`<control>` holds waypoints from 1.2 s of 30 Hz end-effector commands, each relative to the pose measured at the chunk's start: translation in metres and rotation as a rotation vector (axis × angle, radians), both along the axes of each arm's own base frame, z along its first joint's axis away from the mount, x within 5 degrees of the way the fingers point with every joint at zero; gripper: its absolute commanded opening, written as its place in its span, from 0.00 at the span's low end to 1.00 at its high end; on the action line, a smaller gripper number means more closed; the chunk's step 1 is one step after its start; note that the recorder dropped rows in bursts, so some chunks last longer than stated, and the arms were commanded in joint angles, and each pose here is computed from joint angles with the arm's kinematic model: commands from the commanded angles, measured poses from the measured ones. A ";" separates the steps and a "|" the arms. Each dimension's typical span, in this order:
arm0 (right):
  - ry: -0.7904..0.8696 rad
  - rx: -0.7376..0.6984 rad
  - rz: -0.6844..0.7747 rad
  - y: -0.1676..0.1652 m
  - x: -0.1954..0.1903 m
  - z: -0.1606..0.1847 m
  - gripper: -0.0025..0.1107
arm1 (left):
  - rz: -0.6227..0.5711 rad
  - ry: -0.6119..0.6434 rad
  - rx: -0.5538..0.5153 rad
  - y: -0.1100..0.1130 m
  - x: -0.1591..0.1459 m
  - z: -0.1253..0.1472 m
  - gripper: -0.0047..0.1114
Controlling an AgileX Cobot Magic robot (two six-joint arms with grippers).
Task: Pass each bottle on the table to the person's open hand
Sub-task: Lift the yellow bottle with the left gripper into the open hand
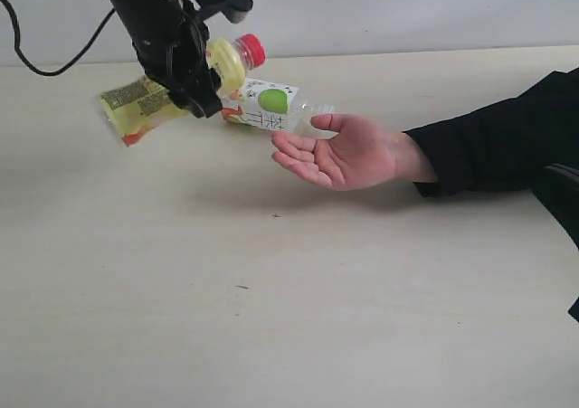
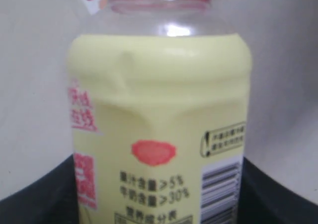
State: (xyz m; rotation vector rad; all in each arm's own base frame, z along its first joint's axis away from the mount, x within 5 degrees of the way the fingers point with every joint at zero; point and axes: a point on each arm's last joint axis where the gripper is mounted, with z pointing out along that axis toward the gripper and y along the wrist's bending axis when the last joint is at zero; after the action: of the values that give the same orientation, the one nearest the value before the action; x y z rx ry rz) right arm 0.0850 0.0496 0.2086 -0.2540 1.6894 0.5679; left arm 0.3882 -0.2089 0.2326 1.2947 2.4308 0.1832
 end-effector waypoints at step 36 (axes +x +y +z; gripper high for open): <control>-0.006 -0.003 -0.002 -0.001 0.000 0.000 0.02 | 0.780 0.470 -0.986 -0.101 -0.007 -0.043 0.04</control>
State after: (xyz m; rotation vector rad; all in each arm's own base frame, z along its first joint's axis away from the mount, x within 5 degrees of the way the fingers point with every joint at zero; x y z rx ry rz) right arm 0.0849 0.0496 0.2085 -0.2543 1.6910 0.5676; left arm 0.3785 -0.3083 0.1889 -0.0319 2.6582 -1.0626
